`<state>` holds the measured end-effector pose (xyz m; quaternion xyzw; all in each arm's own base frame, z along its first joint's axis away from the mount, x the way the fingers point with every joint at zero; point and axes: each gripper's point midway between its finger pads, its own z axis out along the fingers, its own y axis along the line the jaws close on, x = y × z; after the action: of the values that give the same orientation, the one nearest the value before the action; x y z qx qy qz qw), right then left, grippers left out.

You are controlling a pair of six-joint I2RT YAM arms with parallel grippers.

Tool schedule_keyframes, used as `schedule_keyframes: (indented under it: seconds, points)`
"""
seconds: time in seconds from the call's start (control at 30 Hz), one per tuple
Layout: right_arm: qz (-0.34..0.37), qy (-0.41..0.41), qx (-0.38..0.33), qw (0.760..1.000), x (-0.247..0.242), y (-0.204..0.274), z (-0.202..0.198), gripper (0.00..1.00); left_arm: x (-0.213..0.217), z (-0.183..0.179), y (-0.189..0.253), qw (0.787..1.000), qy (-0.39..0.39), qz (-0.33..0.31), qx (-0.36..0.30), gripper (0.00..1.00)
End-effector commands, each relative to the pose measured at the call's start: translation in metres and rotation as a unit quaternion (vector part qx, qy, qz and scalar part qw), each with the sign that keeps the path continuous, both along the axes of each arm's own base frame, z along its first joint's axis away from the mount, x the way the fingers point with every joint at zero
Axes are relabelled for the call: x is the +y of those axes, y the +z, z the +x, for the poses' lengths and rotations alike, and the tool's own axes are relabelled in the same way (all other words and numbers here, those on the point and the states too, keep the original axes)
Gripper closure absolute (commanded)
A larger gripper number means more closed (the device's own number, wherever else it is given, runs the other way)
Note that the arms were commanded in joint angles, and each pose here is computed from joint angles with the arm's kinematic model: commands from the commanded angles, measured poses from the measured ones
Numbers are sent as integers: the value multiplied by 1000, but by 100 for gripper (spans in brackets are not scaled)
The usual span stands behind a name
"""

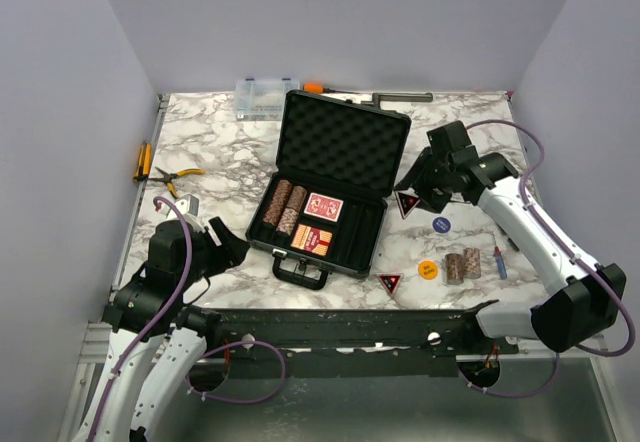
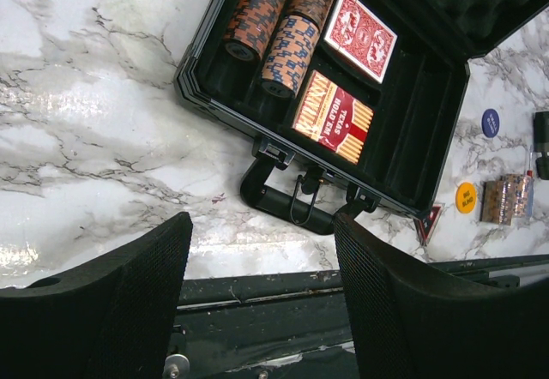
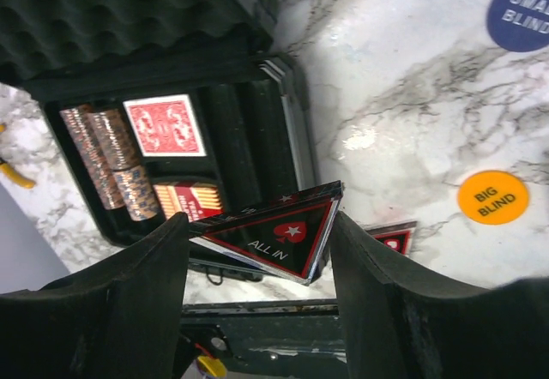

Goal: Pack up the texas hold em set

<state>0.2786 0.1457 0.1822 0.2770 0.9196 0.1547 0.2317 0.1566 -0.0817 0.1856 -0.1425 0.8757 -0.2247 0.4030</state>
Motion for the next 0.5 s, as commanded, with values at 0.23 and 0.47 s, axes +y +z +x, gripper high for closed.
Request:
schedule_keyframes:
  seconds: [0.23, 0.47]
  points:
    - [40, 67, -6, 997, 56, 19, 30, 49, -2, 1, -2, 1000, -6, -2, -1, 33]
    - [34, 80, 8, 996, 91, 12, 36, 49, 0, 2, -2, 1000, -1, 0, 0, 35]
